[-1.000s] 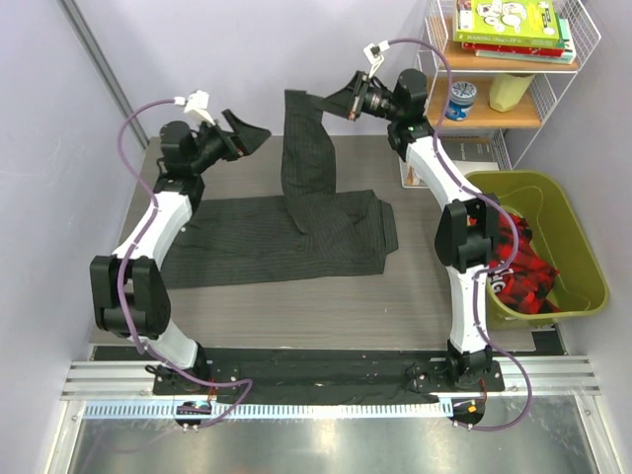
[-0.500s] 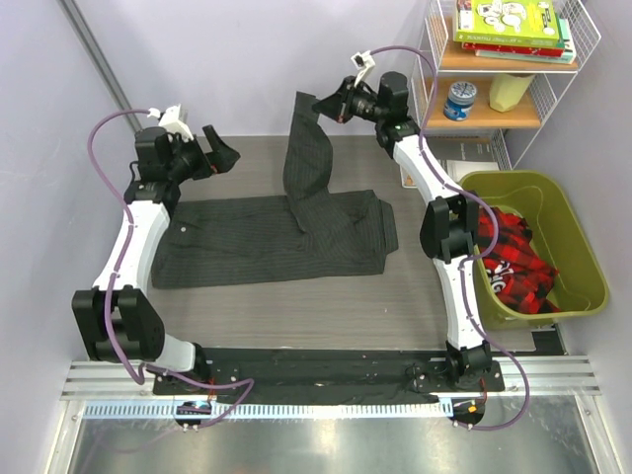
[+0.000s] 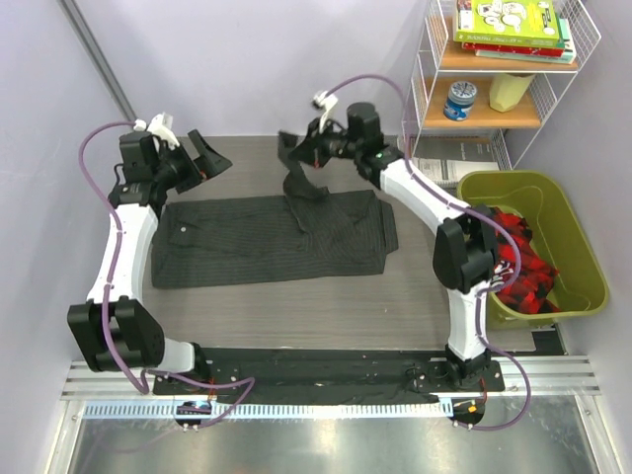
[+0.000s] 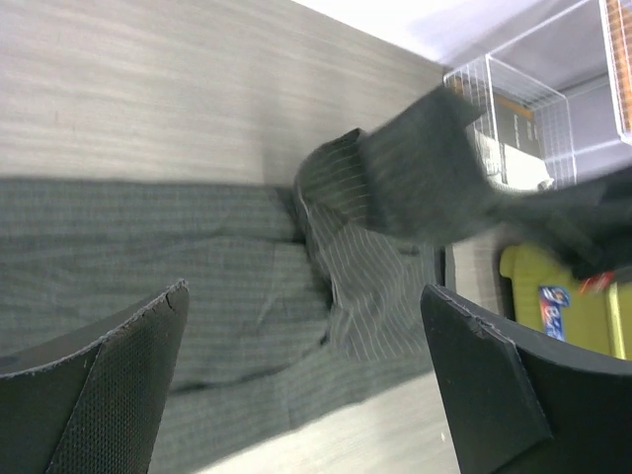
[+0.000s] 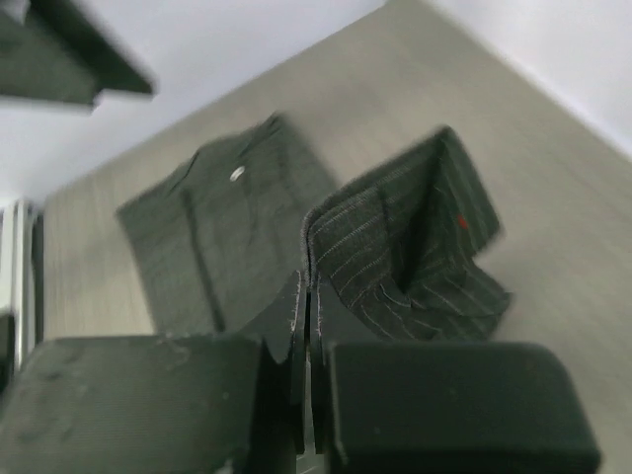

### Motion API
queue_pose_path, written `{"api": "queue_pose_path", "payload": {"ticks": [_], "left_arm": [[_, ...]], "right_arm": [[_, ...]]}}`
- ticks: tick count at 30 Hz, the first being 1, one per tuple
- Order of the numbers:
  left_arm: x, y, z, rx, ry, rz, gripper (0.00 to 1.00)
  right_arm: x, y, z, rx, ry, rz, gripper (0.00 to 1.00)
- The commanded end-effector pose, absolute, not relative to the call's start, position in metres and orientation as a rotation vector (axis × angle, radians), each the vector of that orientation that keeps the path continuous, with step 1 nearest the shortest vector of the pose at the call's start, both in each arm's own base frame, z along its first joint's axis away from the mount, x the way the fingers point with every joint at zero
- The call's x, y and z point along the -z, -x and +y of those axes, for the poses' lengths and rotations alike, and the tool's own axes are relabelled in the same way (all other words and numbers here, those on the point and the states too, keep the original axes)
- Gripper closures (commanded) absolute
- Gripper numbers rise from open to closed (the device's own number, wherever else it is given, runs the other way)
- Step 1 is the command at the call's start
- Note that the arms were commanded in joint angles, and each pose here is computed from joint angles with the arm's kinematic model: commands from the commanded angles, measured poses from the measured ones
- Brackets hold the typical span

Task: Fold and stack the long sleeve shirts
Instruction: Fold the shirt

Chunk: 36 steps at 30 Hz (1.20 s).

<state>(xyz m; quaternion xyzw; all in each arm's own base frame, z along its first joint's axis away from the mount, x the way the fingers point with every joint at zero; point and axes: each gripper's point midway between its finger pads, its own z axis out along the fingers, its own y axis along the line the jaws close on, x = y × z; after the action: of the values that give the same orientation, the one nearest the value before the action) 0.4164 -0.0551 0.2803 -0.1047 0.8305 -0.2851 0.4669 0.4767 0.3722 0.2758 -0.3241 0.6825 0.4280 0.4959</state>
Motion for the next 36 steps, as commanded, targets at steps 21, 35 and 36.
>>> {"api": "queue_pose_path", "payload": {"ticks": [21, 35, 36], "left_arm": [[-0.182, -0.383, -0.067, 1.092, 0.761, 2.110, 0.00], [-0.150, -0.392, -0.092, 1.199, 0.956, 2.173, 0.00], [-0.148, -0.393, -0.094, 1.202, 0.960, 2.178, 0.01]], "right_arm": [[-0.181, -0.400, 0.456, -0.894, 1.026, 1.724, 0.99], [-0.179, -0.360, 0.486, -0.866, 1.191, 1.633, 0.99], [-0.177, -0.358, 0.488, -0.858, 1.205, 1.624, 0.99]]}}
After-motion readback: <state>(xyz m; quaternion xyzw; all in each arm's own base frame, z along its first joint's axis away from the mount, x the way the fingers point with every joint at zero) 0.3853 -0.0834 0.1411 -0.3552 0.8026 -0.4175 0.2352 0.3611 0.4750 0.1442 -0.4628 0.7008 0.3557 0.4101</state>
